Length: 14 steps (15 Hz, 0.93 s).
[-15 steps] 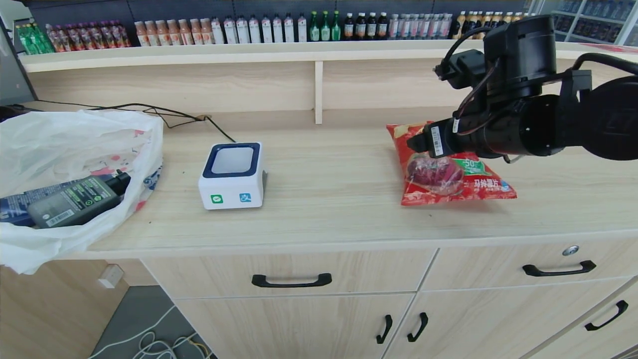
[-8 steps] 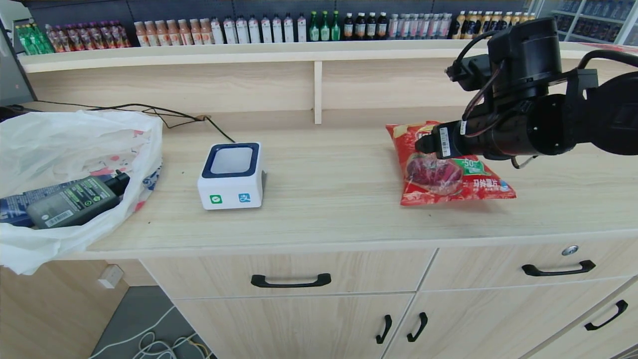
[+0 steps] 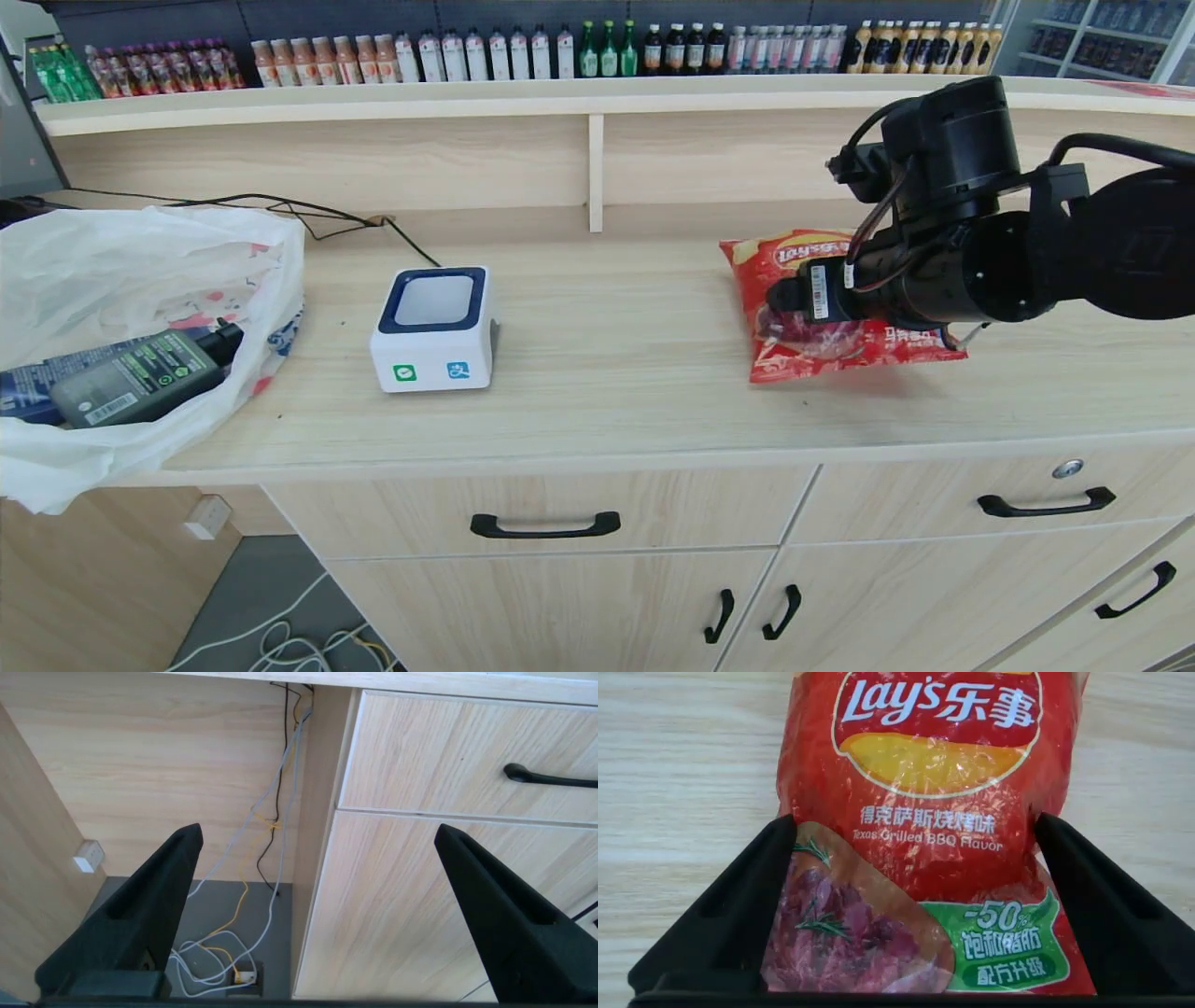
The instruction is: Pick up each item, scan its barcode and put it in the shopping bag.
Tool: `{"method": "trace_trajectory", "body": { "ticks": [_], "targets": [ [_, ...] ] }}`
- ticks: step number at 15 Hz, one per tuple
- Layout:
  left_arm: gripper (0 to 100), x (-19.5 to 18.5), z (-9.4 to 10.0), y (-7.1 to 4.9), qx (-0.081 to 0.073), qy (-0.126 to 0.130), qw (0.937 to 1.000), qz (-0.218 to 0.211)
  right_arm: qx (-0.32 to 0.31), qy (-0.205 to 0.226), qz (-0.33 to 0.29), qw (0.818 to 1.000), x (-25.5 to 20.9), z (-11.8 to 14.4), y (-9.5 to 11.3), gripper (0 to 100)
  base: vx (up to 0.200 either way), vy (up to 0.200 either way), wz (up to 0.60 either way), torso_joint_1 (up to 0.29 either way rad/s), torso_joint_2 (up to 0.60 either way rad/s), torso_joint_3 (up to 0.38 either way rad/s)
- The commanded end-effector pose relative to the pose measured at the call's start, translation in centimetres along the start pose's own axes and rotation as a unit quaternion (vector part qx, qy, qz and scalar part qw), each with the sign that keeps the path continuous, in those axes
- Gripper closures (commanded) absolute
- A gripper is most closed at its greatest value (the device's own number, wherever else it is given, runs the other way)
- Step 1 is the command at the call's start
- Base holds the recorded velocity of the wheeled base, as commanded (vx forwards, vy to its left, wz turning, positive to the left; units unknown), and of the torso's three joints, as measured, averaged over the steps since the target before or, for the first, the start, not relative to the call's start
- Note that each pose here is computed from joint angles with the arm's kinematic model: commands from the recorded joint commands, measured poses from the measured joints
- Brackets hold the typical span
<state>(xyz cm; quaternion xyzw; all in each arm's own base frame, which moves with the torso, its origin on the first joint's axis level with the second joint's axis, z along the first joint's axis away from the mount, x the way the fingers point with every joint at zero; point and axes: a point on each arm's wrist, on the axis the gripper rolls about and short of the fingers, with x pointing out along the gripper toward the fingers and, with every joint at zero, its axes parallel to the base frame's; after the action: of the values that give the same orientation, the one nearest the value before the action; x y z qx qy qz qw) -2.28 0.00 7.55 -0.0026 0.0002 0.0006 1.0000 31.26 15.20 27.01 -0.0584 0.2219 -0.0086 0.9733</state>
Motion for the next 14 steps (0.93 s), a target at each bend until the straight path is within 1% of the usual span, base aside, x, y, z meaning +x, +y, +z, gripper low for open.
{"method": "trace_trajectory", "body": {
  "ticks": [1, 2, 4, 5, 8, 14],
  "targets": [
    [0, 0.0, 0.0, 0.0, 0.0, 0.0, 1.0, 0.0, -0.001, 0.001, 0.001, 1.0, 0.2, 0.0, 0.2, 0, 0.0, 0.0, 0.0, 0.0, 0.0, 0.0],
    [0, 0.0, 0.0, 0.0, 0.0, 0.0, 1.0, 0.0, -0.002, 0.0, 0.004, 1.0, 0.3, 0.1, 0.4, 0, 0.0, 0.0, 0.0, 0.0, 0.0, 0.0],
    [0, 0.0, 0.0, 0.0, -0.001, 0.0, 1.0, 0.0, -0.002, -0.018, 0.008, 1.0, 0.1, 1.3, 0.6, 0, 0.0, 0.0, 0.0, 0.0, 0.0, 0.0],
    [0, 0.0, 0.0, 0.0, -0.001, 0.0, 1.0, 0.0, -0.008, -0.018, 0.01, 1.0, -0.1, 1.5, 0.6, 0, 0.0, 0.0, 0.0, 0.0, 0.0, 0.0],
    [0, 0.0, 0.0, 0.0, -0.001, 0.0, 1.0, 0.0, -0.021, -0.006, 0.012, 1.0, 0.5, 0.9, 1.5, 0, 0.0, 0.0, 0.0, 0.0, 0.0, 0.0],
    [0, 0.0, 0.0, 0.0, 0.0, 0.0, 1.0, 0.0, -0.034, 0.012, -0.003, 0.999, 1.9, 0.0, 2.0, 0, 0.0, 0.0, 0.0, 0.0, 0.0, 0.0]
  ]
}}
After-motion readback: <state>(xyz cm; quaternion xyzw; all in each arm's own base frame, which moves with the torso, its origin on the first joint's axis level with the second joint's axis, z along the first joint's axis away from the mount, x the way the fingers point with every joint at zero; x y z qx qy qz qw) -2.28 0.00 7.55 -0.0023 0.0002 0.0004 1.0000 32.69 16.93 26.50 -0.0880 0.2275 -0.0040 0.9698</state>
